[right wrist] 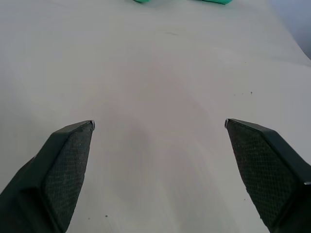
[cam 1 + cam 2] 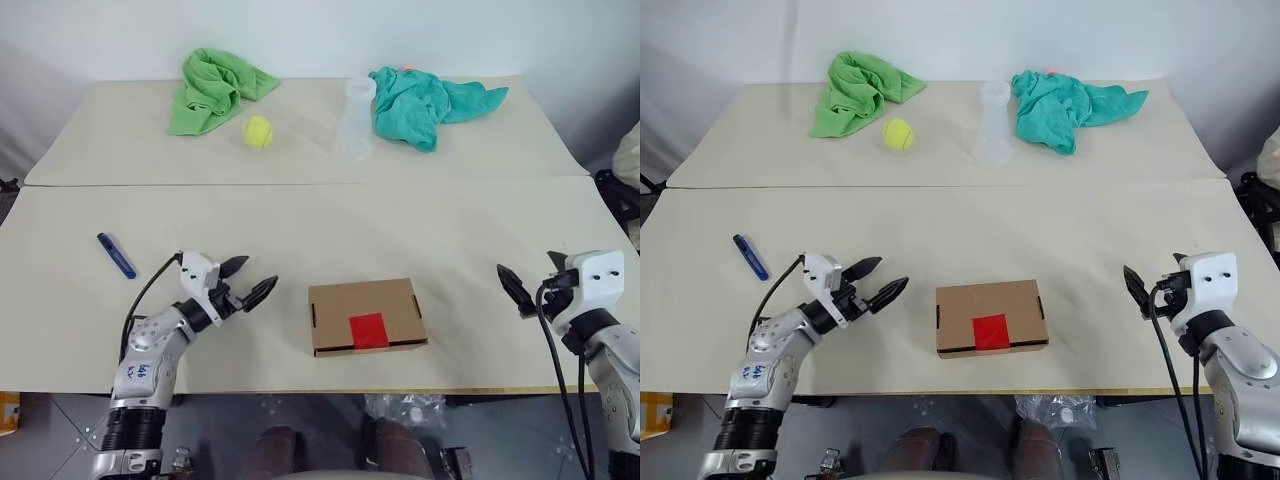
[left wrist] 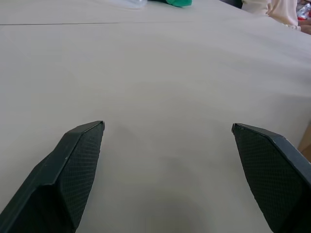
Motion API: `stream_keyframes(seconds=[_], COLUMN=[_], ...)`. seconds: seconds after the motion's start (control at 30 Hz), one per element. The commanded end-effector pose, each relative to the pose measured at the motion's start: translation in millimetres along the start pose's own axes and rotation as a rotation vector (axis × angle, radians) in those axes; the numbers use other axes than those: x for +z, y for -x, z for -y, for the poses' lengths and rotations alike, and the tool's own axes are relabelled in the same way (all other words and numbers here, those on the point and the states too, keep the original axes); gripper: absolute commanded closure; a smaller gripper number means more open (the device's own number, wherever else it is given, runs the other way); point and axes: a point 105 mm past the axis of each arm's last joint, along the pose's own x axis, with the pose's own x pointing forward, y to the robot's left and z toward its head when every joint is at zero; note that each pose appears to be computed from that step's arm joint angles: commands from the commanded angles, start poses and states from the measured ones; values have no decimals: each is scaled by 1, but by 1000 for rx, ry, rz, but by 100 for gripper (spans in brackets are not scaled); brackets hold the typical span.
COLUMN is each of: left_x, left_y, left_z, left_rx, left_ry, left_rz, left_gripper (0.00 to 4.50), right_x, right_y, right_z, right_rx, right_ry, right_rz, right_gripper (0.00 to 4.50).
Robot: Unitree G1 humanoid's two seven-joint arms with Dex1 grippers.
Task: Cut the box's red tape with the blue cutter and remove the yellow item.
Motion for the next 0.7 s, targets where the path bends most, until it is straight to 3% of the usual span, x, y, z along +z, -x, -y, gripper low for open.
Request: stream_keyframes(seconds=[0.03, 0.17, 0.33, 0.43, 0.5, 0.6, 0.7], left_x=[13, 13, -3, 7, 5, 0, -8], left_y=[-9, -17, -20, -27, -30, -32, -31], left_z=[2, 0, -5, 13, 11, 13, 21], left_rx=[-12, 12, 66, -87, -79, -111, -202], left_ry=[-45, -30, -60, -44, -46, -74, -43], left_rz=[43, 33, -119, -28, -54, -105, -171], left_gripper=[4, 4, 4, 4, 0, 58, 144], right_x=[8, 1, 1, 3, 11, 15, 15], right_y=[2, 4, 9, 11, 14, 20, 27], right_z=[3, 9, 0, -7, -16, -31, -50], right_rx=[-26, -82, -71, -25, 31, 111, 222], right_ry=[1, -28, 14, 46, 48, 52, 57], right_rz=[22, -46, -95, -108, -90, -115, -164], right_gripper=[0, 0, 0, 0, 37, 116, 217])
